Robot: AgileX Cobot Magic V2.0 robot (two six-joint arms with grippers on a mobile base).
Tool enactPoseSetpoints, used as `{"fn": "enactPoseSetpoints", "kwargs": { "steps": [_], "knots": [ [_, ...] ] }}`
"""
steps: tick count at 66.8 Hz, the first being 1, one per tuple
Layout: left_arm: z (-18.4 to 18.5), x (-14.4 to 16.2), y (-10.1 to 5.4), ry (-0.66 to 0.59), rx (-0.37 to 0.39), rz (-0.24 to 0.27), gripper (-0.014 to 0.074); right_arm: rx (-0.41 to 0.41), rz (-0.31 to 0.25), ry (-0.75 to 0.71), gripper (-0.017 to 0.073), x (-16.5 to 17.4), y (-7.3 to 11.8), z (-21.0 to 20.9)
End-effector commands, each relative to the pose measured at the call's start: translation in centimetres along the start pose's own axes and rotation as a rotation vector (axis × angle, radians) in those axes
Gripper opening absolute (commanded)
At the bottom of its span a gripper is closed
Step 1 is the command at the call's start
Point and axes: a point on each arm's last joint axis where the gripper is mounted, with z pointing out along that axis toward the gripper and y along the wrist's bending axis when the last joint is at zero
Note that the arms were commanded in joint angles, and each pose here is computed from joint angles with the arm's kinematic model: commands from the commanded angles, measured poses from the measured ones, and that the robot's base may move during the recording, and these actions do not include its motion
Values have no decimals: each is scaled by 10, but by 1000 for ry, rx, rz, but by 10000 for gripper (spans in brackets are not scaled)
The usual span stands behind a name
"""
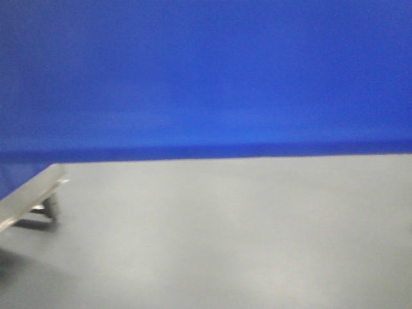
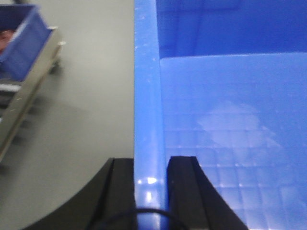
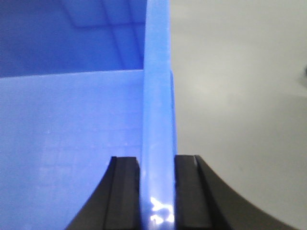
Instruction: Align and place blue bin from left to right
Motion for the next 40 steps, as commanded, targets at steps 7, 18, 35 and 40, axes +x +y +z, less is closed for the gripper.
{"fn": "enactPoseSetpoints", "kwargs": {
  "steps": [7,18,35,40],
  "knots": [
    [-6,-8,-3,-76,64,4,-111,-105,-12,-118,-70,-12,8,-7],
    [-6,-8,-3,-76,64,4,-111,-107,-12,-120,-70,-12,8,-7],
    [-6,-8,-3,-76,64,4,-111,-107,-12,-120,-70,-12,8,-7],
    [-6,-8,-3,-76,64,4,-111,-109,-12,-121,-70,-12,8,-7]
  ]
}}
